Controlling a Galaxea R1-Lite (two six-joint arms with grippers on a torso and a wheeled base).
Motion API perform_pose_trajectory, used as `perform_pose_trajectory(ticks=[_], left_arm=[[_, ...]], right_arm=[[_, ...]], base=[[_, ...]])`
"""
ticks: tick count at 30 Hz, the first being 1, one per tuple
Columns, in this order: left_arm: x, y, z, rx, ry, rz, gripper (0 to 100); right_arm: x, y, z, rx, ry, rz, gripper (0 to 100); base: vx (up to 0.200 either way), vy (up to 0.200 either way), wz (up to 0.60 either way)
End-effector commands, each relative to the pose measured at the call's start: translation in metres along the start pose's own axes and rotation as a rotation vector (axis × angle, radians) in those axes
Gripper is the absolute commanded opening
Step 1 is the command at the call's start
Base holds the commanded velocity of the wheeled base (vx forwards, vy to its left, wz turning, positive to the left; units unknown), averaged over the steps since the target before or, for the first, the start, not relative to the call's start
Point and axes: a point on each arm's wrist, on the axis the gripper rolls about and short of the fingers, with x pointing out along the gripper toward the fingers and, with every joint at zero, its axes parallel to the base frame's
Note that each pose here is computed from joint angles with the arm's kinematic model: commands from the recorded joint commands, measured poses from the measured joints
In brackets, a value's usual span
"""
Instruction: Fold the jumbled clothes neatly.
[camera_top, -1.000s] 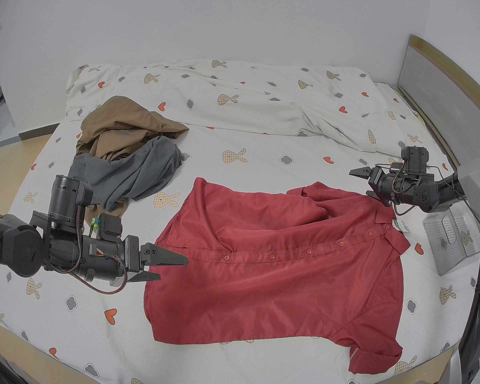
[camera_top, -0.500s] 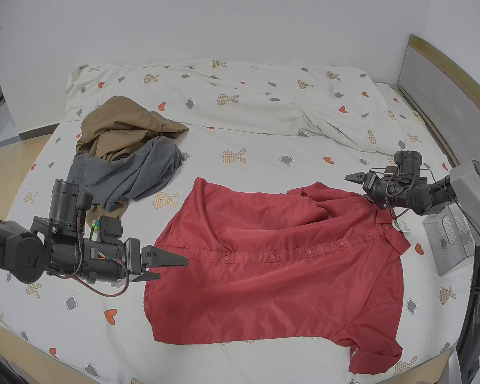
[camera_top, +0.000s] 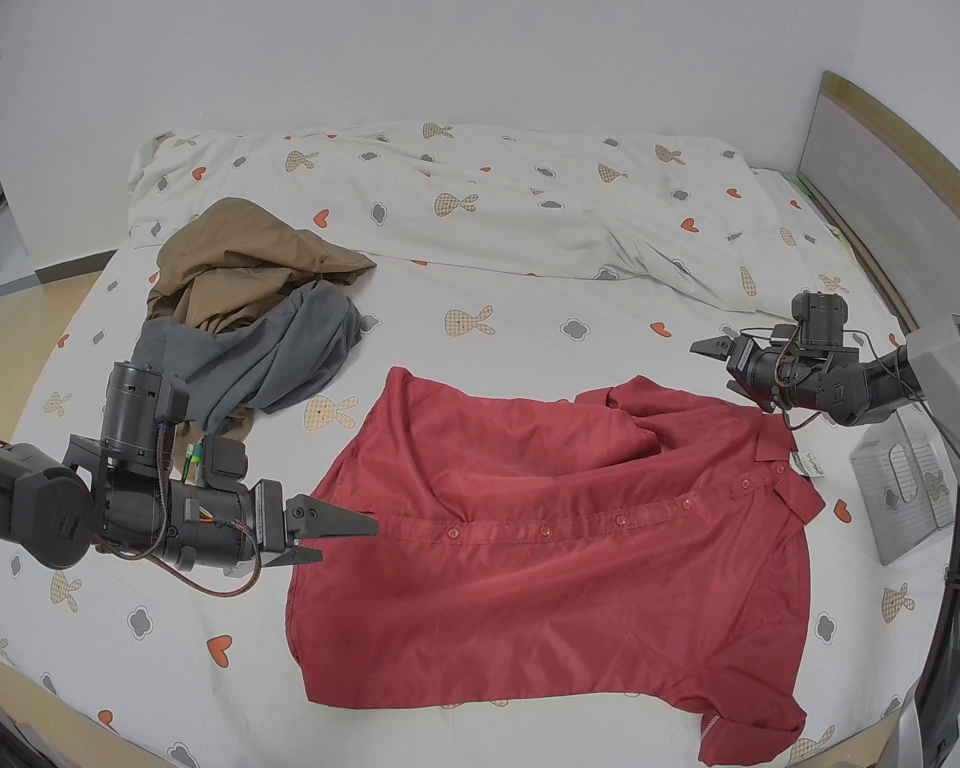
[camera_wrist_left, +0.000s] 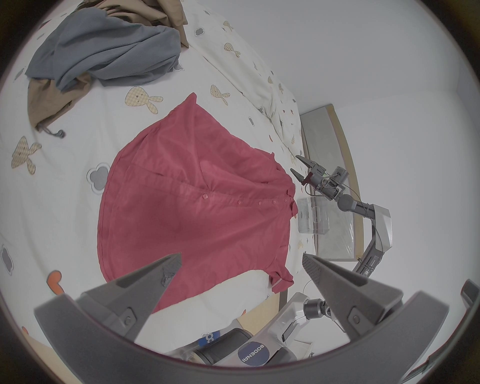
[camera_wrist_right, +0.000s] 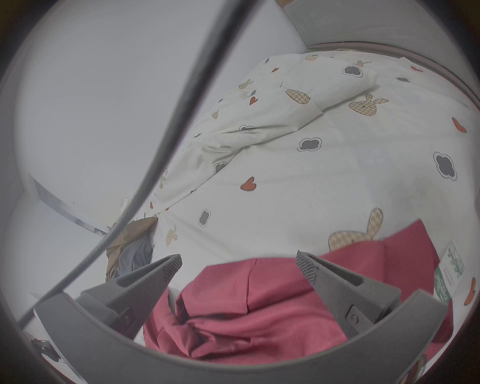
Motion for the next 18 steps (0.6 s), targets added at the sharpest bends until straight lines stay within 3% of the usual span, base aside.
perform_pose_trajectory(ticks=[1,18], left_arm=[[0.001,0.001,0.0,-0.002,0.002,0.001,100],[0.002,0.002,0.0,-0.006,0.007,0.003,100]], right_arm=[[-0.003,0.002,0.002,-0.003,-0.008,0.003,100],[0.01,-0.004,-0.009,0.003,-0.005,-0.053,100]], base=[[0.0,0.0,0.0],[0.0,0.0,0.0]])
